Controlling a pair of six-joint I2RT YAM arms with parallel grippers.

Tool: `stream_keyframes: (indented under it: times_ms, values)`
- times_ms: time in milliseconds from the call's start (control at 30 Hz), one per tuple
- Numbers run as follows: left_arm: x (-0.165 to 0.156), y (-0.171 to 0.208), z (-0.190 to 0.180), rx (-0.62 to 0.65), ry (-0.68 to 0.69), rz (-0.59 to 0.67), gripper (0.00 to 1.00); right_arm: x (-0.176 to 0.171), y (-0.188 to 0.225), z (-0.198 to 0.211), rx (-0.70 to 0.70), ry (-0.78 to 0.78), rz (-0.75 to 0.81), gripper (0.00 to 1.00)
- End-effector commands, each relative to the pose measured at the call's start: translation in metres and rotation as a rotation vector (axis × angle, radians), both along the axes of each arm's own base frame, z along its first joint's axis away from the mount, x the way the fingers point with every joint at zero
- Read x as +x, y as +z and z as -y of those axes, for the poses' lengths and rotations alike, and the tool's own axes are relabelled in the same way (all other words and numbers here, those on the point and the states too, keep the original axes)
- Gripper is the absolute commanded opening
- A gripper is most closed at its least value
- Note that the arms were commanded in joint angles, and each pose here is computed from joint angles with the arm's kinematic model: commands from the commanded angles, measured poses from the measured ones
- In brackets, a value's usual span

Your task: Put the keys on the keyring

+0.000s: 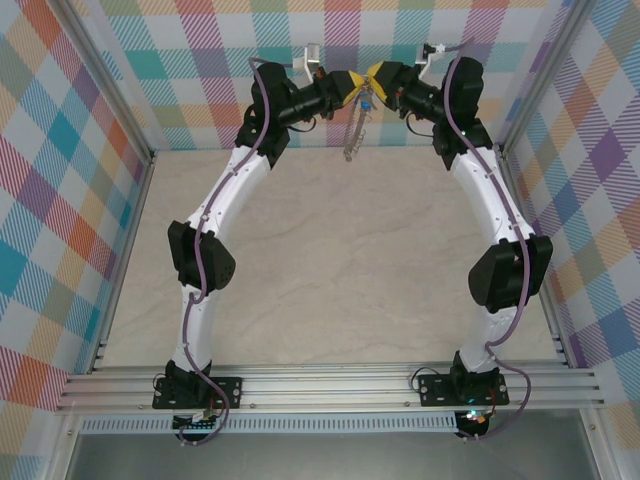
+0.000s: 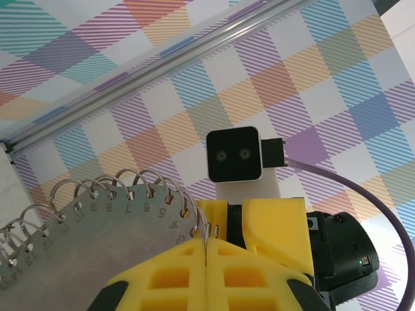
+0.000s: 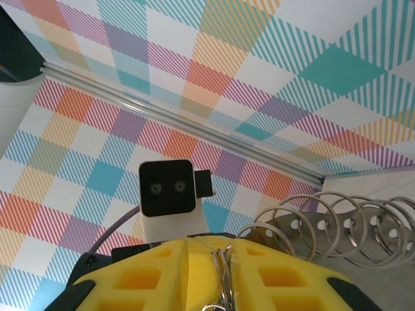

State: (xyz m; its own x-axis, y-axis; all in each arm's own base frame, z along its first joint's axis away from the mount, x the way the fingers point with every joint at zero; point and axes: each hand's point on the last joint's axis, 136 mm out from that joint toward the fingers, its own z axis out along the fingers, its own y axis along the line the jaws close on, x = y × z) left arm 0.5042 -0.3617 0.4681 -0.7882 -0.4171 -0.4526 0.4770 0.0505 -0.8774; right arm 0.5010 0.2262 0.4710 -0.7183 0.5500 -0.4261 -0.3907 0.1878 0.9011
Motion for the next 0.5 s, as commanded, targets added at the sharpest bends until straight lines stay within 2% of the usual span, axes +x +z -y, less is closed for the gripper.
stream_keyframes:
  times_ms: [0, 233, 433, 467]
  values:
    - [-0.0003, 0.0163, -0.006, -0.04, 0.008, 0.056, 0.0, -0.0085, 0.0111, -0.0096, 0.003, 0.045, 0.031, 0.24]
    - [-0.0013, 0.0176, -0.0055, -0.041, 0.009, 0.059, 0.0, -0.0117, 0.0074, -0.0139, -0.004, 0.063, 0.02, 0.18]
    - [-0.0018, 0.0183, -0.0055, -0.042, 0.009, 0.06, 0.0, -0.0143, 0.007, -0.0155, -0.01, 0.071, 0.022, 0.0]
    - [-0.0015, 0.018, -0.0056, -0.042, 0.009, 0.059, 0.0, -0.0142, 0.0064, -0.0153, -0.012, 0.072, 0.021, 0.0]
